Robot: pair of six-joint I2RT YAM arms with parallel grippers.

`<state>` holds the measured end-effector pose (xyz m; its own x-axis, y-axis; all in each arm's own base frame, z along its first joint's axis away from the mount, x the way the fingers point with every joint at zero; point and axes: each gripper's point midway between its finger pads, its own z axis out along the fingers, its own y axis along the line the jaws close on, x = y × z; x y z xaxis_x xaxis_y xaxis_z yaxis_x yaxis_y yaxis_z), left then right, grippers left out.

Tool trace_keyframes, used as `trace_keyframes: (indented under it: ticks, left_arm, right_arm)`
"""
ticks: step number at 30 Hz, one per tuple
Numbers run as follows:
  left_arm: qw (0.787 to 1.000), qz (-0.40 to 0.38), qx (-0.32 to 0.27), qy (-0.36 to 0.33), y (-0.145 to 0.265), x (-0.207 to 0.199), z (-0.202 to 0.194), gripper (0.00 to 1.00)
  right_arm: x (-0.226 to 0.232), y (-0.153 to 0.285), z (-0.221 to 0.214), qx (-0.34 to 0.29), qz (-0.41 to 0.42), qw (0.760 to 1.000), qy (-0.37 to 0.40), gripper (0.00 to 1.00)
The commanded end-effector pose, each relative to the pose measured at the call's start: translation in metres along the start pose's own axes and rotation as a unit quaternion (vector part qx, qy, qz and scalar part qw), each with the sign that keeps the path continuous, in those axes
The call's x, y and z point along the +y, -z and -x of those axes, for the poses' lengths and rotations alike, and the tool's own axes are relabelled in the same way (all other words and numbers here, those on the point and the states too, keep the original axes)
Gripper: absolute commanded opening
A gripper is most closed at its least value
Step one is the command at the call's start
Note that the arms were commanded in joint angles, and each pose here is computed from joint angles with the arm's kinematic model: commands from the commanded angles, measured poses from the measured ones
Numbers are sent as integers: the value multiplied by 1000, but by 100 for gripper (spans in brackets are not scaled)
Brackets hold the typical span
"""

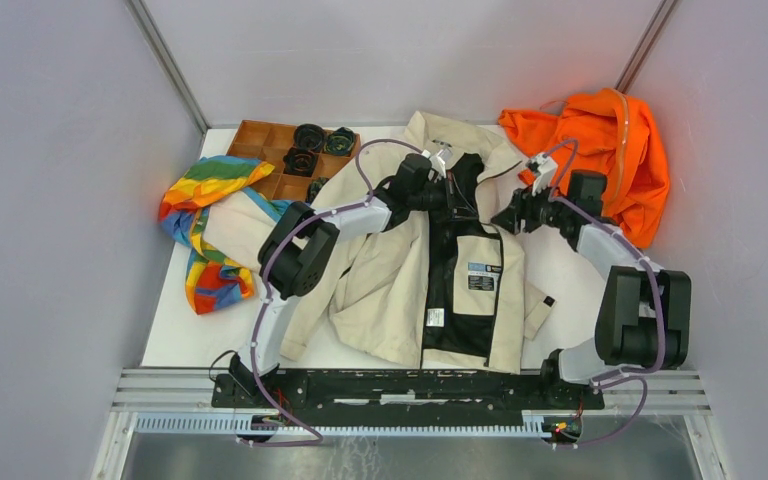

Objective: Zip up the jacket
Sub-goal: Move the jacket to the center of the board, then adjust the zipper on the jacket.

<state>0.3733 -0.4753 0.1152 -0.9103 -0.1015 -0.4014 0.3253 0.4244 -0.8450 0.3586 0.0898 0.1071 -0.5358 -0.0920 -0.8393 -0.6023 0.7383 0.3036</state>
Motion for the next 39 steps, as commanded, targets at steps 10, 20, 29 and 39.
trace_keyframes:
  ticks: [10, 20, 29, 39]
  left_arm:
    - [996, -54, 9, -71, 8, -34, 2, 2]
    - [996, -62, 13, -70, 4, -40, -3, 2]
    - [995, -71, 16, -71, 5, -49, -4, 2]
    - [994, -80, 16, -67, 5, -60, -4, 2]
  right_arm:
    - [-33, -4, 110, -89, -4, 995, -46, 61]
    - [-43, -39, 83, -36, -114, 977, -179, 59]
    - [-47, -67, 76, -5, -182, 967, -177, 55]
    - [-62, -79, 77, -3, -224, 958, -177, 30]
